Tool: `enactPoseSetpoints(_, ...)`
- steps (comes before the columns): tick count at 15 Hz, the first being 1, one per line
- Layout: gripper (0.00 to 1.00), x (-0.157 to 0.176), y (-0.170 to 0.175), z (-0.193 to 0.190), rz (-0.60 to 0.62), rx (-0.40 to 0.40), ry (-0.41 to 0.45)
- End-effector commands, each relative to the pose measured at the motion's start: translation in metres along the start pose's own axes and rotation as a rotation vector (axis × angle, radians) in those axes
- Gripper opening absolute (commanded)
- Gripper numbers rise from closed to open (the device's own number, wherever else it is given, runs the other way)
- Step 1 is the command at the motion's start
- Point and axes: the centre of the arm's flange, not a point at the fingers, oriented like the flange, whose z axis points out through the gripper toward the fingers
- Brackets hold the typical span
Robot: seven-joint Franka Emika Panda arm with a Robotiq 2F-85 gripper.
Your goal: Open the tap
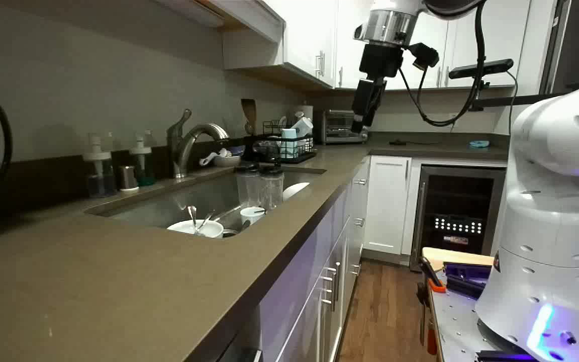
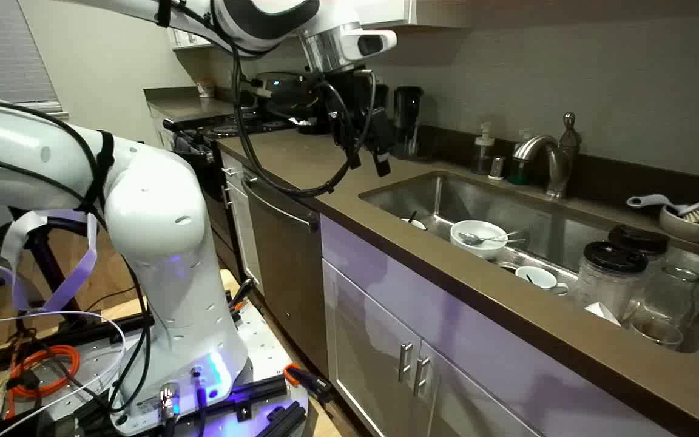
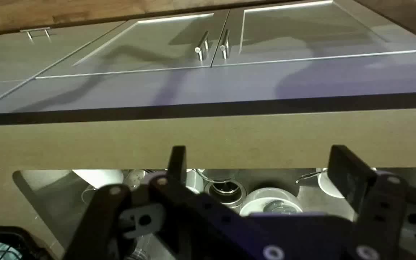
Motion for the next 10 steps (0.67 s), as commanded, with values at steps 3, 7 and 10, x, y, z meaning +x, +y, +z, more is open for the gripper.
enactPoseSetpoints(3,1.0,-0.0029,-0.0014,0.0076,-0.003,0.001,-0.019)
enactPoseSetpoints(7,1.0,-0.0028,-0.0014,0.0078,-0.003,0.001,-0.02)
enactPoseSetpoints(10,1.0,-0.0028,-0.0014,0.0078,-0.003,0.001,-0.02)
